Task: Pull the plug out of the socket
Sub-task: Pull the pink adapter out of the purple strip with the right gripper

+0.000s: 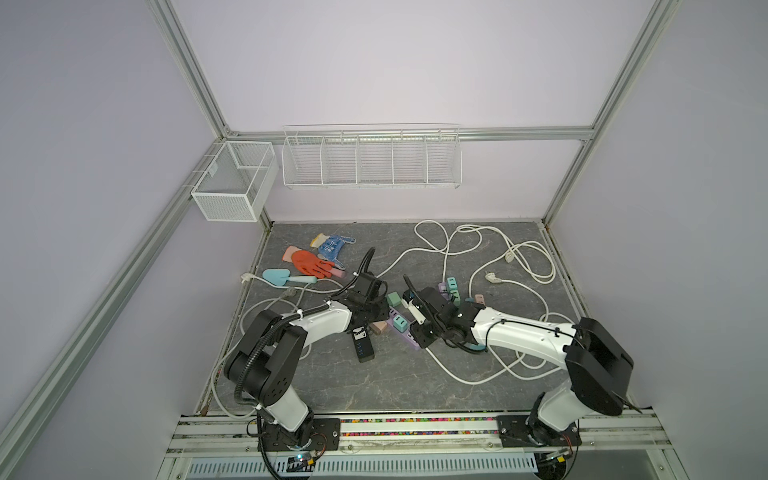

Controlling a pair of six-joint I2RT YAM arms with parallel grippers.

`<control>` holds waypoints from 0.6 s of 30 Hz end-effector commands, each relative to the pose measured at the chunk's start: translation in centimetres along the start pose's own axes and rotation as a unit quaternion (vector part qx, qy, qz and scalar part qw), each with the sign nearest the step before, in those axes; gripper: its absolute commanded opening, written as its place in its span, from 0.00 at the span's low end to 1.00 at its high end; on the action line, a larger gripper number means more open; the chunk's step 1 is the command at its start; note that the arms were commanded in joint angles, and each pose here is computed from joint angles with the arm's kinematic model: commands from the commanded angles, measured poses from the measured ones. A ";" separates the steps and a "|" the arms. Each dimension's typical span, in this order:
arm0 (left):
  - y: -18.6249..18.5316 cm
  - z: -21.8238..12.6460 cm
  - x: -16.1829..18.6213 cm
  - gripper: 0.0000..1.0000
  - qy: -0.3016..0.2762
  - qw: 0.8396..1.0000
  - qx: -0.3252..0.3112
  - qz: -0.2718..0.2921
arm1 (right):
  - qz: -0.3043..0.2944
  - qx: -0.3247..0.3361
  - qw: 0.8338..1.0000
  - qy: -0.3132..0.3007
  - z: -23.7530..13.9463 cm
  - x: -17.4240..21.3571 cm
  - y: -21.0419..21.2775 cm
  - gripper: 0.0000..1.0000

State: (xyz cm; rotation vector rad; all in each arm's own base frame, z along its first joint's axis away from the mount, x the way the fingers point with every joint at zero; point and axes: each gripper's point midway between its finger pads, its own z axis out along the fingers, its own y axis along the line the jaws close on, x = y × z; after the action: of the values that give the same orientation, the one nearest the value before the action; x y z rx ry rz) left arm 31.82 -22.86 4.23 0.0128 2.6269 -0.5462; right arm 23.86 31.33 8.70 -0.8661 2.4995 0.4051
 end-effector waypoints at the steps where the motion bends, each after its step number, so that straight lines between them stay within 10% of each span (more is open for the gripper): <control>1: 5.5 0.0 5.8 0.35 0.096 0.990 -0.101 0.003 | 0.013 -0.018 1.000 -0.019 -1.0 -0.5 0.1 0.23; 18: 1.4 -3.1 0.5 0.35 0.020 0.999 -0.046 0.002 | 0.065 -0.048 0.996 -0.047 -3.7 -1.2 0.0 0.23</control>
State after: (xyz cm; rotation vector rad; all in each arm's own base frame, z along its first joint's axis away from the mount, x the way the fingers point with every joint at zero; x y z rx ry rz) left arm 30.20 -21.17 4.74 -0.0020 2.6890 -0.4656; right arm 23.83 30.56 11.65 -0.7374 2.4805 0.5466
